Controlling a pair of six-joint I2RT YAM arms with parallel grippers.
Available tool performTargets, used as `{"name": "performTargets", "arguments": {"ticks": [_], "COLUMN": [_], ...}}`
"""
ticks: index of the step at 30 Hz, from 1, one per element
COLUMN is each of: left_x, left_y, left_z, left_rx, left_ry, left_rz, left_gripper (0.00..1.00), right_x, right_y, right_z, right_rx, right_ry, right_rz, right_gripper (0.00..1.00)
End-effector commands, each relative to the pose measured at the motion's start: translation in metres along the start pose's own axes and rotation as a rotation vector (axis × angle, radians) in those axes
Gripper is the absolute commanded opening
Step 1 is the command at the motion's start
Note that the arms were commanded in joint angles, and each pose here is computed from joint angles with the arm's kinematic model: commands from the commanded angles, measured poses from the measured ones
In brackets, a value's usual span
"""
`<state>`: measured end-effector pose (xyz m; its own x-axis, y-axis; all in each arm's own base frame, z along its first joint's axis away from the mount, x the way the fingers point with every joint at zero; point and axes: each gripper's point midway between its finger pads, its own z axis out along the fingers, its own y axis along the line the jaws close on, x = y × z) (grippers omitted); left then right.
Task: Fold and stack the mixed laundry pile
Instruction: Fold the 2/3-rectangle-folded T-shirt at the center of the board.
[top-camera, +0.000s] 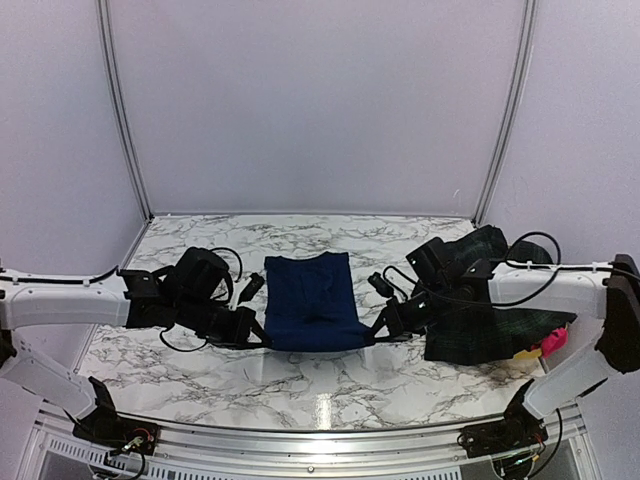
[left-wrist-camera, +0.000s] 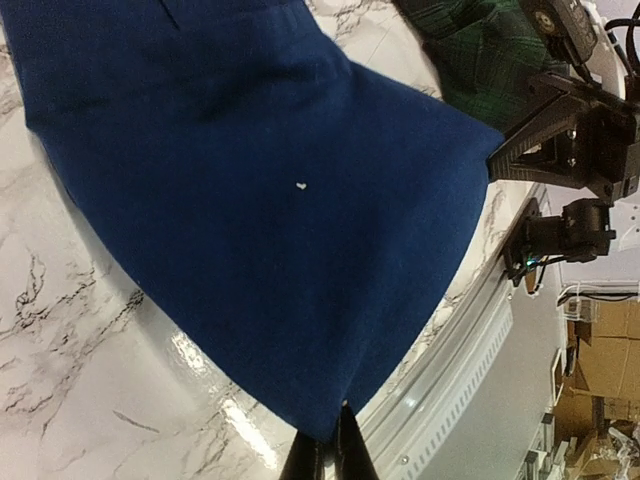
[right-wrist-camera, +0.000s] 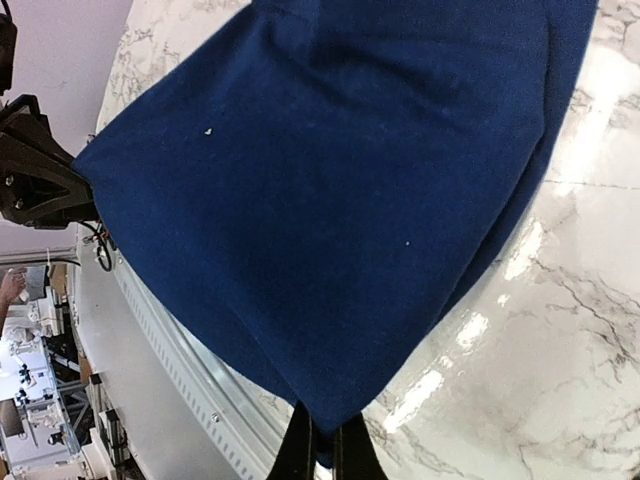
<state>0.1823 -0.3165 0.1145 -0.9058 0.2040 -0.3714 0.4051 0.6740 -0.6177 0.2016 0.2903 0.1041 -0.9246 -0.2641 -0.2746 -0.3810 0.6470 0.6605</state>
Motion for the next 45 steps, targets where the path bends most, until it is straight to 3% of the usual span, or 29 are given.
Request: {"name": "performTargets", "arguments": {"ticks": [1, 5, 10, 17, 24, 30, 35, 45], "left_x": [-0.012, -0.054, -0.112, -0.162, -0.136, -0.103, -0.104, -0.147], "left_y": [-0.006, 0.003, 0.059, 0.117, 0.152, 0.131, 0.102, 0.102], "left_z": [-0.026, -0.028, -0.024, 0.028, 0.075, 0.045, 0.004, -0.016], "left_rx": [-0.058, -0.107, -0.211, -0.283, -0.285, -0.237, -0.208, -0.219], "left_ry": [-0.024, -0.076, -0.132, -0.079, 0.041, 0.033, -0.041, -0.109], "left_rz": [-0.04, -0.048, -0.111, -0.09, -0.128, -0.1, -0.055, -0.054], "left_gripper": [0.0, 0.0, 0.0, 0.0, 0.0, 0.0, 0.0, 0.0], "right_x": [-0.021, -0.064, -0.13, -0.191, -0.17, -0.122, -0.108, -0.148], "right_y": [0.026, 0.021, -0.013, -0.057, -0.095, -0.07, -0.039, -0.039], "right_z": [-0.028, -0.032, -0.033, 0.023, 0.064, 0.044, 0.011, -0.006], "right_rx": [0.002, 0.047, 0.095, 0.099, 0.112, 0.081, 0.047, 0.075], "right_ry": [-0.05, -0.083, -0.152, -0.114, -0.039, -0.006, -0.043, -0.077], "right_rz": [0.004, -0.03, -0.028, -0.093, -0.042, -0.045, -0.047, -0.088], "right_gripper": [0.0, 0.0, 0.0, 0.0, 0.0, 0.0, 0.0, 0.0]}}
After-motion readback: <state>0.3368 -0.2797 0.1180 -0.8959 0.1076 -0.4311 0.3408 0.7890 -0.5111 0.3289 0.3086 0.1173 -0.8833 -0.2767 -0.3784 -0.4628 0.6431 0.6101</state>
